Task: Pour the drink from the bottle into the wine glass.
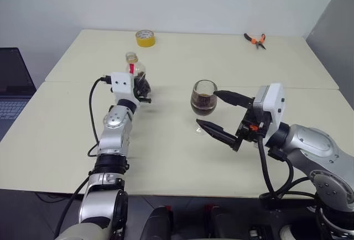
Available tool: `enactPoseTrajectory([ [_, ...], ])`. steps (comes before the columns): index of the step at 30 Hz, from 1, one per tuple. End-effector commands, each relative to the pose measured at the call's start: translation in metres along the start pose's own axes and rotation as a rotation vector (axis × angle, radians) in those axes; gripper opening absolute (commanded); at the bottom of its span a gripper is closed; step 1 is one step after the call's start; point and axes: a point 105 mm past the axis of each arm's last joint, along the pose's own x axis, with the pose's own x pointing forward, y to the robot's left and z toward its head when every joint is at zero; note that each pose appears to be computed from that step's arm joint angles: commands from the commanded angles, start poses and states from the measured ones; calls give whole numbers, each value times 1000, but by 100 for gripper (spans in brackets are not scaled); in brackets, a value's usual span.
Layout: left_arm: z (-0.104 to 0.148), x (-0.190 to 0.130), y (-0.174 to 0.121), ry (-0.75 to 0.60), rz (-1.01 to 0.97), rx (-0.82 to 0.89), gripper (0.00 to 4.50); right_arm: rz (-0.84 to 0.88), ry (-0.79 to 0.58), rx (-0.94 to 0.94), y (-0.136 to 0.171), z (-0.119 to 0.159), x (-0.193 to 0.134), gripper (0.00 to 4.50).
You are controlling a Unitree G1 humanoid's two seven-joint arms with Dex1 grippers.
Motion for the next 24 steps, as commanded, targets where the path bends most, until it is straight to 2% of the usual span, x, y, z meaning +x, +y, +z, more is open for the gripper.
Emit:
enactPoseTrajectory([
  [1, 12, 3, 11, -58, 61, 10, 63, 34, -28, -16, 6, 7, 2, 450],
  [8, -1, 10, 19, -26, 92, -26, 63, 29, 34, -16, 4, -3, 3, 450],
  [20, -5, 11, 19, -34, 101, -21, 63, 16, 45, -21, 2, -2, 2, 450],
  [24, -1, 10, 16, -63, 90, -2, 195, 20, 42, -19, 3, -1, 2, 450],
])
